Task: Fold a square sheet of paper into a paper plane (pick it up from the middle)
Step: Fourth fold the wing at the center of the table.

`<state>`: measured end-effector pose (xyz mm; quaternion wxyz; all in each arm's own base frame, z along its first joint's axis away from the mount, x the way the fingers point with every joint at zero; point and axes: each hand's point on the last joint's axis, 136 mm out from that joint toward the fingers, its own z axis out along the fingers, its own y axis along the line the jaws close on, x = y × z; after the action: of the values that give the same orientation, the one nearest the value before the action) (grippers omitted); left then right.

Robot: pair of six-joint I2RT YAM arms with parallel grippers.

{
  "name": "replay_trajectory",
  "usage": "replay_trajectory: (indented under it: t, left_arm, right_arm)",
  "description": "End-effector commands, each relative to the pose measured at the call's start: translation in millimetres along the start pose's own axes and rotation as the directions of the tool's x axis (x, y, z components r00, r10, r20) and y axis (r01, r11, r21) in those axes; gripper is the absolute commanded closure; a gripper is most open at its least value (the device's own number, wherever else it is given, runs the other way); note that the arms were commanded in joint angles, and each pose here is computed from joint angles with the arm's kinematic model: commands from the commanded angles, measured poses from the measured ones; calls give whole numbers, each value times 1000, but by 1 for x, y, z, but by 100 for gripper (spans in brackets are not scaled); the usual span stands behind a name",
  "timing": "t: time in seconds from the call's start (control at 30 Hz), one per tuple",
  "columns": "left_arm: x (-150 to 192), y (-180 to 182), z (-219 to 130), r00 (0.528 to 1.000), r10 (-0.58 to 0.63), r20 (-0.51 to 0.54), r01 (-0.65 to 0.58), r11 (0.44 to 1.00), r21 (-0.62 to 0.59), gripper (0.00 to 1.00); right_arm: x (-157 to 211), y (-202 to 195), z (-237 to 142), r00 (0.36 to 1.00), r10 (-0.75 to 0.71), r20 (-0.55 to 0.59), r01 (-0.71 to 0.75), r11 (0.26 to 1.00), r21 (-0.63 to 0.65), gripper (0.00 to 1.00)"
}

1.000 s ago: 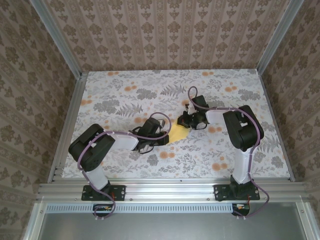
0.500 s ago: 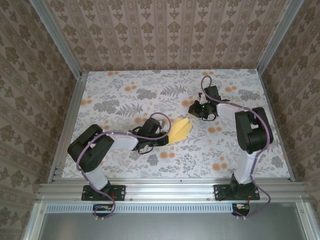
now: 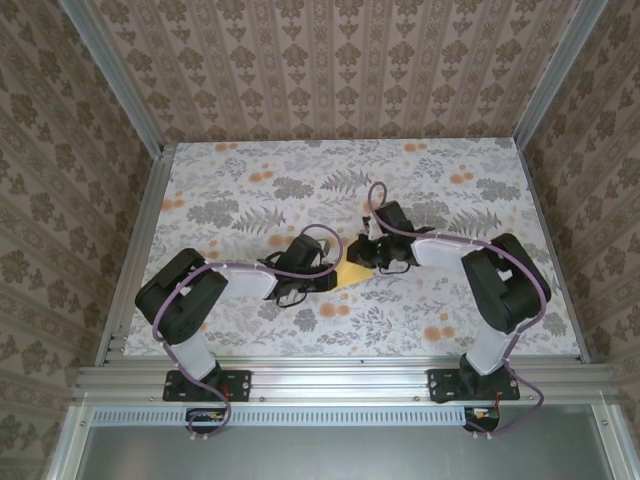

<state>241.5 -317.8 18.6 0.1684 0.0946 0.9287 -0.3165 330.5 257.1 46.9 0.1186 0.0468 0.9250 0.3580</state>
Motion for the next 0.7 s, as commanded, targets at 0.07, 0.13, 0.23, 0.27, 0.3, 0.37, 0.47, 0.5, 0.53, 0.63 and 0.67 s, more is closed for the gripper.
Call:
replay_trajectory:
  t: [0.07, 0.13, 0.23, 0.27, 0.3, 0.37, 0.47, 0.5, 0.53, 0.63, 0.67]
  left_arm:
    - [62, 53, 0, 977, -52, -205, 11, 981, -196, 100]
    - [62, 54, -1, 978, -51, -204, 10, 980, -198, 100]
    - [63, 55, -2, 977, -51, -206, 9, 980, -201, 100]
    - [64, 56, -2, 977, -51, -207, 8, 979, -204, 100]
    - [65, 56, -3, 977, -51, -209, 8, 979, -205, 100]
    - [67, 57, -3, 976, -52, -212, 7, 978, -207, 100]
    - [69, 59, -3, 975, -55, -216, 9, 978, -209, 100]
    - [70, 59, -3, 974, -56, -219, 9, 978, -209, 100]
    - [70, 59, -3, 974, -56, -219, 9, 978, -210, 100]
    - [72, 59, -3, 973, -57, -222, 10, 978, -209, 100]
    - [72, 60, -4, 973, -59, -223, 11, 978, -210, 100]
  right_arm:
    - [5, -2, 23, 998, 50, -29, -52, 998, -44, 88]
    - [6, -9, 28, 998, 54, -36, -55, 998, -30, 88]
    - [3, -24, 32, 996, 75, -39, -75, 997, 2, 89]
    - [0, -30, 31, 996, 83, -32, -83, 997, 10, 89]
    - [-2, -38, 30, 995, 92, -26, -91, 996, 22, 90]
    - [-10, -50, 25, 994, 108, -7, -108, 994, 35, 90]
    - [-25, -68, 17, 992, 123, 26, -124, 991, 52, 90]
    - [-31, -73, 14, 991, 129, 38, -131, 990, 56, 90]
    - [-37, -79, 12, 989, 138, 49, -141, 988, 59, 90]
    - [-59, -95, 6, 982, 169, 89, -175, 982, 69, 90]
    - [-66, -99, 4, 979, 177, 102, -185, 980, 73, 90]
